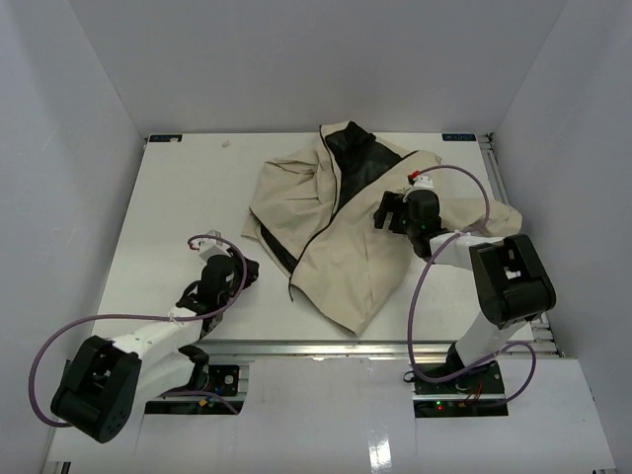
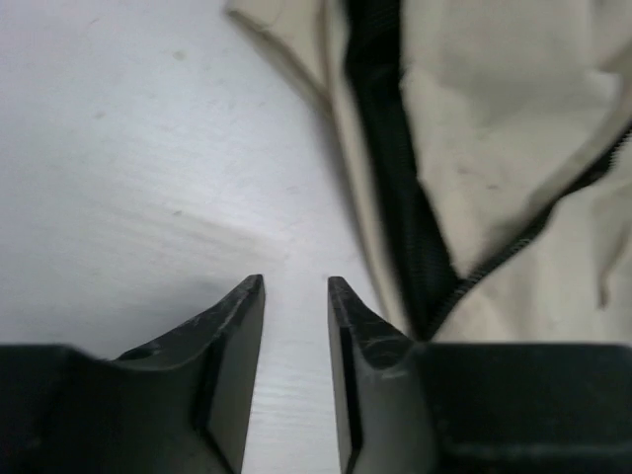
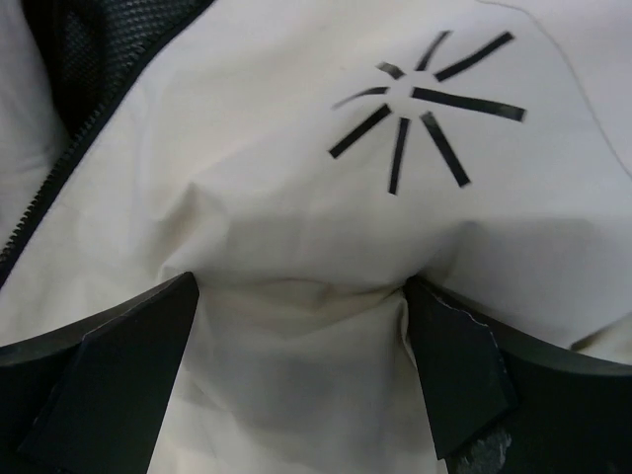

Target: Zip up the jacket

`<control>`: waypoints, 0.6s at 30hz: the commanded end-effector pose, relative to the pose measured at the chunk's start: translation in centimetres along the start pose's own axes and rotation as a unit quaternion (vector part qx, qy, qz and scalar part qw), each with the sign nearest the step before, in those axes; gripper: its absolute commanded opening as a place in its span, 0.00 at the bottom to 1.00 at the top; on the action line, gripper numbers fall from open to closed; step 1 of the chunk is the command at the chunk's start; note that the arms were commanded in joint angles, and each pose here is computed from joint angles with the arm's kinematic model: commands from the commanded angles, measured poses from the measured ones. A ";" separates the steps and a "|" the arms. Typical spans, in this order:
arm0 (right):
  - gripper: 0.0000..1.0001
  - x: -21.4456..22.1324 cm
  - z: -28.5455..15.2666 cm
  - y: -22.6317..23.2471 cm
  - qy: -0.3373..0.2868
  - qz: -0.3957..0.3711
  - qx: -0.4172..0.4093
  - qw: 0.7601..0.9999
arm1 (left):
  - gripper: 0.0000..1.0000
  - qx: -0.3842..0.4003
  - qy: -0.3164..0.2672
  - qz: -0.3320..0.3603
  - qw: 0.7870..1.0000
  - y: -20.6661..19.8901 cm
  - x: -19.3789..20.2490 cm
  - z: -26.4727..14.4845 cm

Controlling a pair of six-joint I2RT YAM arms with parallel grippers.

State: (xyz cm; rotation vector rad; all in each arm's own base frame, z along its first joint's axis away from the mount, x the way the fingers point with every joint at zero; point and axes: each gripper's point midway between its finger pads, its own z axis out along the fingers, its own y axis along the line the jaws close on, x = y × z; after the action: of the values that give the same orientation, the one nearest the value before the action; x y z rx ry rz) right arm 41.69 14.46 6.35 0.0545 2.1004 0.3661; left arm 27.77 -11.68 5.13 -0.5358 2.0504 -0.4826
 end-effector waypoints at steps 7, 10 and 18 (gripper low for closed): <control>0.93 -7.8 1.2 -1.6 -0.018 0.015 -0.042 0.999 | 0.79 0.053 0.011 0.050 0.997 -7.1 -4.8 3.8; 0.93 -7.7 -1.0 0.6 -0.013 0.005 -0.047 0.999 | 0.82 0.029 0.027 0.059 0.997 -6.8 -5.9 6.4; 0.92 -2.9 -6.9 6.9 -0.012 0.007 -0.073 0.997 | 0.91 0.048 0.062 0.090 0.993 -8.1 -6.3 12.0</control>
State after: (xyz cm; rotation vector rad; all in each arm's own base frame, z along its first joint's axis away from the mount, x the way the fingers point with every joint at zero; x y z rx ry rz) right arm 40.37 15.93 15.34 0.0086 2.0169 0.4827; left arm 40.96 -15.03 8.34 -0.3776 2.1155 -0.4958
